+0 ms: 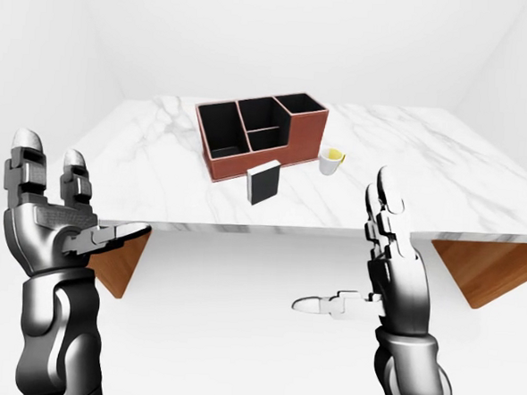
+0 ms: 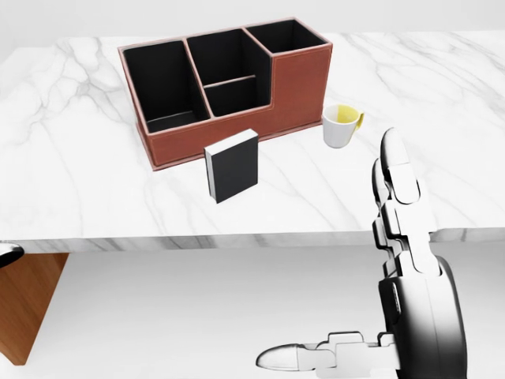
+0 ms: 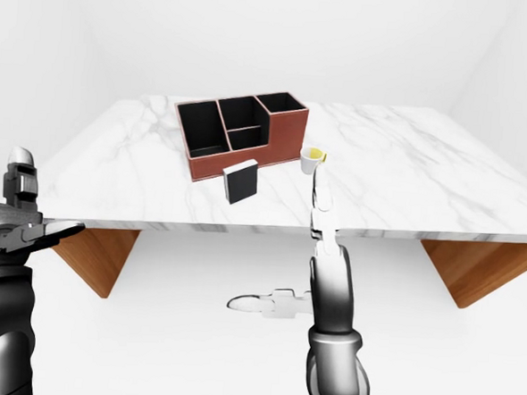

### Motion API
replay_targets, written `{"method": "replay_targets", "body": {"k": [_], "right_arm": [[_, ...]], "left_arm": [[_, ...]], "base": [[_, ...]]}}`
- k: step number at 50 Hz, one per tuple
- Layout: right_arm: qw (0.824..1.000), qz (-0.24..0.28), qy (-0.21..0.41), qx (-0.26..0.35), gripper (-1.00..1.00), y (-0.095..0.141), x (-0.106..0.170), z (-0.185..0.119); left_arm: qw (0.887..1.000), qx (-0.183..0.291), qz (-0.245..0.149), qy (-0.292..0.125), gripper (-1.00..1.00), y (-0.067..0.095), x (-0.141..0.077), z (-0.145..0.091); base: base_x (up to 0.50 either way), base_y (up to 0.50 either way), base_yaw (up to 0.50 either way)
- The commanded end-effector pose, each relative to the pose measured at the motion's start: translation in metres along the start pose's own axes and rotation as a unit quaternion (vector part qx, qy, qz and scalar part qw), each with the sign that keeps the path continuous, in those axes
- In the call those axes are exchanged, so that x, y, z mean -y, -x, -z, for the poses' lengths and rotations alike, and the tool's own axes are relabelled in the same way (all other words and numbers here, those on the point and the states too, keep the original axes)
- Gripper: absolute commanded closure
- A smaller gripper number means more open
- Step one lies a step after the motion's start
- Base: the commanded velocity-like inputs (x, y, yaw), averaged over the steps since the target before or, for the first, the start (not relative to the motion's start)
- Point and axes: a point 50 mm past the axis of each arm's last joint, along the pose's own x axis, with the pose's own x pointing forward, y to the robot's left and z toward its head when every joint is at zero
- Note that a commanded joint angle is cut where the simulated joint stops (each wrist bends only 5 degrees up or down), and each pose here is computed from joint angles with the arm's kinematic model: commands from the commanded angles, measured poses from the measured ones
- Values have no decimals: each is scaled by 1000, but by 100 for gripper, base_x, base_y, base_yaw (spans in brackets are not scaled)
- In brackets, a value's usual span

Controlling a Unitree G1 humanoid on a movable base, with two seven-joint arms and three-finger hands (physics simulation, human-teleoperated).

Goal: Pick up the book and place it in the front compartment of the caddy.

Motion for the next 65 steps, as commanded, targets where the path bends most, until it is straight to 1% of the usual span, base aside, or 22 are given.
{"method": "replay_targets", "body": {"k": [1, 6, 8, 13, 21, 22, 44, 57, 65], "right_arm": [[1000, -5, 1, 0, -98, -1, -2, 0], [1000, -6, -2, -2, -98, -1, -2, 2], [1000, -16, -9, -7, -98, 1, -4, 3], [1000, -19, -12, -8, -98, 2, -4, 2], [999, -25, -15, -16, -98, 2, -5, 6], [999, -30, -16, -21, -98, 4, -5, 7], [999, -30, -19, -16, -98, 4, -5, 5], [999, -33, -16, -15, -98, 4, -6, 4], [999, -35, -16, -23, -98, 4, -7, 8]], "left_arm": [[1000, -1, 1, -1, -100, 0, 0, 0], [1000, -4, 1, -2, -100, -1, 1, 2], [1000, -3, 1, -2, -100, -1, 0, 2], [1000, -4, 0, -3, -100, -1, 0, 2], [1000, -8, 1, -4, -100, -1, 0, 4], [1000, -1, 4, -3, -100, 2, 1, 0], [1000, 8, 3, -3, -100, 1, 1, -4], [1000, -2, 4, -4, -100, 1, 2, 1], [1000, 7, 2, -2, -100, 1, 0, -3]], "base": [[0, 50, 0], [1, 50, 0], [17, 49, 0], [47, 22, 0], [50, 5, 0], [50, 0, 0], [50, 0, 0], [50, 0, 0], [50, 0, 0]]}}
